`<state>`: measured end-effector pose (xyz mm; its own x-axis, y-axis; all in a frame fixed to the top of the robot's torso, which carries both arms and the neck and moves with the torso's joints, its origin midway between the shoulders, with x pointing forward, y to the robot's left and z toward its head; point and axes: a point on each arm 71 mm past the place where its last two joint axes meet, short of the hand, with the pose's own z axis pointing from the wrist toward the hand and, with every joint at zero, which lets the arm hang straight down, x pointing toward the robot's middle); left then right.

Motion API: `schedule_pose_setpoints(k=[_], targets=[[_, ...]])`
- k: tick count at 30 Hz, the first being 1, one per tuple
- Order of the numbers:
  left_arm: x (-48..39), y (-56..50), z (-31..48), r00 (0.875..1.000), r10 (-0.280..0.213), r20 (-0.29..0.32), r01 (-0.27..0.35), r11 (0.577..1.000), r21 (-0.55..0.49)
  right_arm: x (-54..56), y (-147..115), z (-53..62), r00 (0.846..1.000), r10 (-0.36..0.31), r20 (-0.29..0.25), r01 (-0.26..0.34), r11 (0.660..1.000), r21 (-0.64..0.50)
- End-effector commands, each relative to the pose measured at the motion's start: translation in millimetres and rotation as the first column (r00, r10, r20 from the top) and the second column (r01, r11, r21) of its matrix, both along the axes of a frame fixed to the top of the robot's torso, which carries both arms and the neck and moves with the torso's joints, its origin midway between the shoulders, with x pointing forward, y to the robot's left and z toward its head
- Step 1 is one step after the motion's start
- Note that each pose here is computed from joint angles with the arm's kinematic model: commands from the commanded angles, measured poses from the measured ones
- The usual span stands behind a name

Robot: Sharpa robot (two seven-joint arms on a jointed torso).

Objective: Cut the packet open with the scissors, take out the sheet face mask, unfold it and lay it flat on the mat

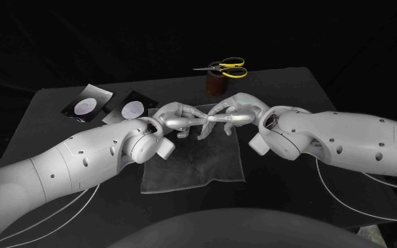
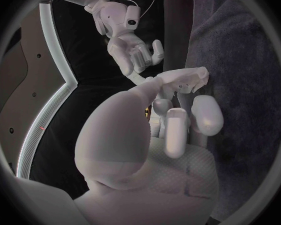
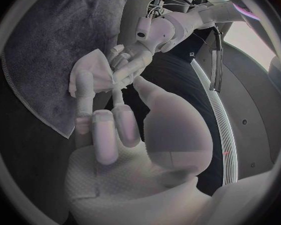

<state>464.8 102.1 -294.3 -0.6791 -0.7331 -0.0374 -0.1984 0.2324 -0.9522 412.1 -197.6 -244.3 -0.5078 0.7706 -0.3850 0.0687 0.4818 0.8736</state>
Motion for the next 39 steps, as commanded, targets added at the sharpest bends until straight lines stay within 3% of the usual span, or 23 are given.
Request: schedule_pose_setpoints(k=[1,39], targets=[[0.0,-2.6,1.2,1.000,0.000,0.008,0.000,1.000,0.009,-0.7,5.4,3.2,0.995,0.061,0.074,-0.058,0.998,-0.038],[-2.7,-6.8,2.9,1.000,-0.017,0.013,0.017,1.000,0.001,7.9,5.7,-1.4,0.994,-0.014,0.113,0.035,0.982,-0.185]])
